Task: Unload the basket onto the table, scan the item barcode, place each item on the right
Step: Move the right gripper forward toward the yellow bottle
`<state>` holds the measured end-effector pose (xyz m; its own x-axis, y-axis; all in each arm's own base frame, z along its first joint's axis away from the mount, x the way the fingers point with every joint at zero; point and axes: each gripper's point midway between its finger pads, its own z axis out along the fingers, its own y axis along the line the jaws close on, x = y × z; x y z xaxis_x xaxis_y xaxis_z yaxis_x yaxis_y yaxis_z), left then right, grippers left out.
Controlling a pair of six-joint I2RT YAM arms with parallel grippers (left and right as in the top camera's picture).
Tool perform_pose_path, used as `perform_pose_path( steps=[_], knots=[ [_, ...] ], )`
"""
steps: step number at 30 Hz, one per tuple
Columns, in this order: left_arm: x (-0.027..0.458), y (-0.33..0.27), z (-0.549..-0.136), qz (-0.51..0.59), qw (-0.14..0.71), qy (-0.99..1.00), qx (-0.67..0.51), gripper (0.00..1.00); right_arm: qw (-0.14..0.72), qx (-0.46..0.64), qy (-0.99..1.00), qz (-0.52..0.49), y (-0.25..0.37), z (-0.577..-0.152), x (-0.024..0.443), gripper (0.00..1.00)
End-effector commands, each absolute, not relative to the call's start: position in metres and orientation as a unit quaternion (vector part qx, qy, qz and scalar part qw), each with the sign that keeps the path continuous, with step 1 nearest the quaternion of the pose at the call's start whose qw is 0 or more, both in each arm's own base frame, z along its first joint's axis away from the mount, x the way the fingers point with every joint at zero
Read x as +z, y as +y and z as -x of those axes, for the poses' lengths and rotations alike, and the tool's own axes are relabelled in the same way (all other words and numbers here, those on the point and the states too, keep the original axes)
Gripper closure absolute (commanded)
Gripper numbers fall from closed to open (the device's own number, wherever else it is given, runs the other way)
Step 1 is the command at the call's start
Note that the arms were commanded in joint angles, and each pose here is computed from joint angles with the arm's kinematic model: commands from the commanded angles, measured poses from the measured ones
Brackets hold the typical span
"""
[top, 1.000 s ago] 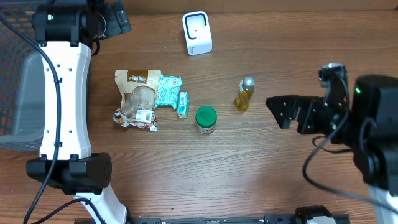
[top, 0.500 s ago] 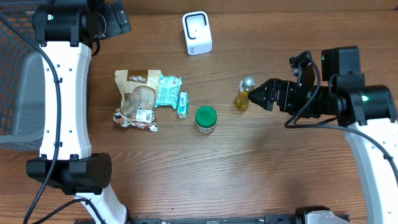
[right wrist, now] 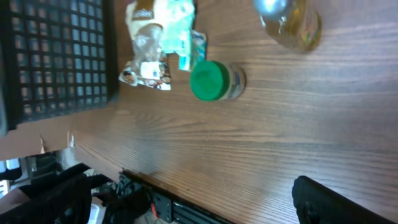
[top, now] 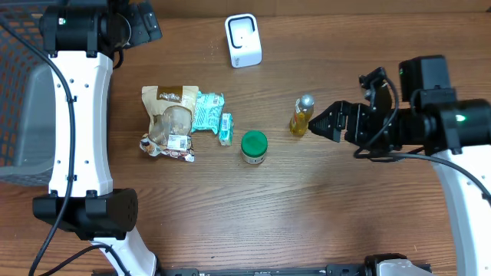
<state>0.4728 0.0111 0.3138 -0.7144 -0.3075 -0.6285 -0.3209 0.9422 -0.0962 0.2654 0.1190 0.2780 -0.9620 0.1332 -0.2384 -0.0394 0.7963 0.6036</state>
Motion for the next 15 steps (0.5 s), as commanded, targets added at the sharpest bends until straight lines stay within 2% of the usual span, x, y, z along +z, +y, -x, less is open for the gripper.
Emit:
perform_pose_path(
  steps=[1, 15],
  knots=[
    [0.3236, 0.0110, -0.4725, 0.171, 0.350, 0.921, 0.008, 0.01, 0.170, 0.312, 0.935, -0.018, 0.1155, -0.2642, 0.3002, 0.00],
    [0.3236, 0.0110, -0.4725, 0.171, 0.350, 0.921, 0.008, 0.01, 0.174, 0.288, 0.941, -0.024, 0.1080, -0.2659, 0.2959, 0.00]
  ],
)
